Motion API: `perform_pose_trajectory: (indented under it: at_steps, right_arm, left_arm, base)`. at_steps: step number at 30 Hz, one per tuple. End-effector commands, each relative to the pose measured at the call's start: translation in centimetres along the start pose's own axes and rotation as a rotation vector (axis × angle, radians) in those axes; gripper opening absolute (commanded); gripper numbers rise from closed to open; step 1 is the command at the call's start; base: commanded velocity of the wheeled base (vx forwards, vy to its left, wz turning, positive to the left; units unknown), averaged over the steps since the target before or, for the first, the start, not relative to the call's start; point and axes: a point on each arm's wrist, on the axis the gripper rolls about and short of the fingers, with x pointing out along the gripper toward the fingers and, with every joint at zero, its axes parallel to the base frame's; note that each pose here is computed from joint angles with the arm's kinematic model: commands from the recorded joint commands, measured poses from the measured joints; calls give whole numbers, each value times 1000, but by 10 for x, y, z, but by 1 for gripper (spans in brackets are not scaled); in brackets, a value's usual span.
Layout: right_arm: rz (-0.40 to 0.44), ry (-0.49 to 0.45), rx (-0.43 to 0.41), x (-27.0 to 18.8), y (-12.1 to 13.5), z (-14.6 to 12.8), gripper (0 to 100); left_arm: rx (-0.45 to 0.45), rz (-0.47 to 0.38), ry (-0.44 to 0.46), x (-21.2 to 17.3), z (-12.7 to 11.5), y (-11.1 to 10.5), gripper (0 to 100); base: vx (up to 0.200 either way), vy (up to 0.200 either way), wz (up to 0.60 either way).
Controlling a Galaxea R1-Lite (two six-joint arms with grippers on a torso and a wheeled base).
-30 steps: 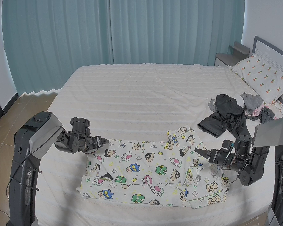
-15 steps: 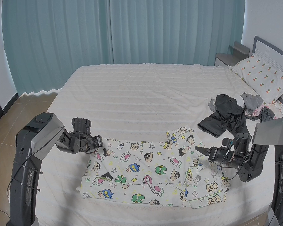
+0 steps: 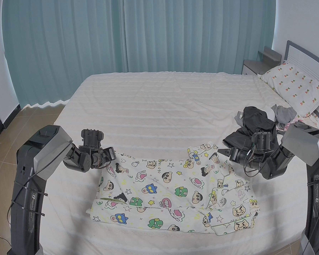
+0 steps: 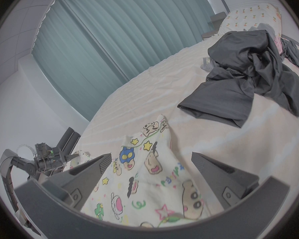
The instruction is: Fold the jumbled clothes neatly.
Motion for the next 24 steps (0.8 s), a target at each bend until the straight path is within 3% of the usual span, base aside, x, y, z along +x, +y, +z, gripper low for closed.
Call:
perform_pose_trajectory:
  at_steps: [1, 14, 15, 24]
  right_arm:
    - [-34, 46, 15, 32, -12, -6, 100]
    - [-27, 109, 21, 68, -8, -18, 100]
    - [-26, 111, 22, 69, -6, -18, 0]
    - [-23, 81, 75, 69, -7, -8, 0]
  left_arm:
    - [-1, 1, -12, -13, 5, -5, 0]
    - [-9, 11, 5, -19, 1, -3, 0]
    - [-15, 11, 5, -19, 1, -3, 0]
    - [-17, 11, 4, -18, 1, -3, 0]
  base:
    - [0, 0, 0]
    - [0, 0, 0]
    - [0, 0, 0]
    - [0, 0, 0]
